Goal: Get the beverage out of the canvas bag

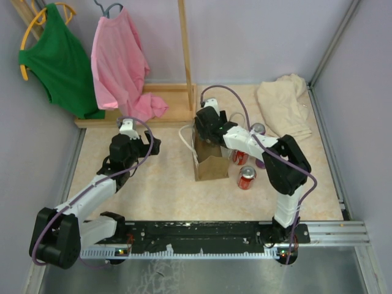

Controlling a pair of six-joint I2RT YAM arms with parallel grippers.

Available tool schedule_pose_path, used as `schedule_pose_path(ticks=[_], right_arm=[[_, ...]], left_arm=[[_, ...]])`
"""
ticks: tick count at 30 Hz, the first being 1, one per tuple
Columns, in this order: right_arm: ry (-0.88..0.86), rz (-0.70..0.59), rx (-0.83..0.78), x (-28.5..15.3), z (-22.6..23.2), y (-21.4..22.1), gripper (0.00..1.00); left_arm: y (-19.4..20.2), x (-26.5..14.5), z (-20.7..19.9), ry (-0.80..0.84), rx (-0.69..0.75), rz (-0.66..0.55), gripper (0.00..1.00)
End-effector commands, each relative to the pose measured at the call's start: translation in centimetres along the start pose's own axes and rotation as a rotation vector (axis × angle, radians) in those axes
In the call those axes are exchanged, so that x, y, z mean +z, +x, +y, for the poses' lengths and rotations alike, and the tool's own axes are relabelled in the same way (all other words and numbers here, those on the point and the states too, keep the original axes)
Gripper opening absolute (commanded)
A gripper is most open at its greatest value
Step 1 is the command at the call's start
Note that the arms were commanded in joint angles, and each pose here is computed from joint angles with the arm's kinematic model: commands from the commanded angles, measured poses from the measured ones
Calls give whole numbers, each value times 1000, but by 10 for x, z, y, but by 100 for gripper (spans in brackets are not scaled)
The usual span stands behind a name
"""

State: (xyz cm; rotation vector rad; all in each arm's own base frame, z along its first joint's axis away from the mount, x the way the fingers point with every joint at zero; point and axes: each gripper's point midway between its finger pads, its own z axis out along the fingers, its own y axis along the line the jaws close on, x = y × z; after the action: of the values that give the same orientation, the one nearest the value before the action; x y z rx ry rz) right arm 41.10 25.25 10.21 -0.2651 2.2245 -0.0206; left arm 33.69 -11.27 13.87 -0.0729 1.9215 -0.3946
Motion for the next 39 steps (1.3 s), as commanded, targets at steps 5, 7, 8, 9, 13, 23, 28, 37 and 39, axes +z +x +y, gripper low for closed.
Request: schedule_pose_path(ticks=[5, 7, 8, 9, 13, 23, 28, 37, 39], right_arm=[[34, 1, 15, 5, -2, 0, 59], [40, -14, 5, 2, -2, -4, 48], [42, -22, 0, 0, -2, -6, 43], [46, -29, -8, -2, -3, -8, 37], [70, -68, -28, -11, -4, -19, 0], [5, -185, -52, -45, 9, -59, 0], [-37, -256, -25, -71, 10, -86, 0], [-117, -404, 56, -134, 0, -139, 0], [-137, -439, 64, -149, -3, -150, 0]], left_arm=[[-7, 0, -6, 22, -2, -24, 100], [-7, 0, -7, 24, -2, -23, 100], [-7, 0, -6, 23, -2, -23, 100], [-7, 0, -7, 24, -2, -23, 100], [-8, 0, -7, 26, -2, -25, 100], [-8, 0, -8, 30, -1, -25, 100], [-8, 1, -9, 37, -2, -23, 100], [-7, 0, -9, 39, -6, -22, 100], [-7, 0, -10, 40, -8, -23, 100]])
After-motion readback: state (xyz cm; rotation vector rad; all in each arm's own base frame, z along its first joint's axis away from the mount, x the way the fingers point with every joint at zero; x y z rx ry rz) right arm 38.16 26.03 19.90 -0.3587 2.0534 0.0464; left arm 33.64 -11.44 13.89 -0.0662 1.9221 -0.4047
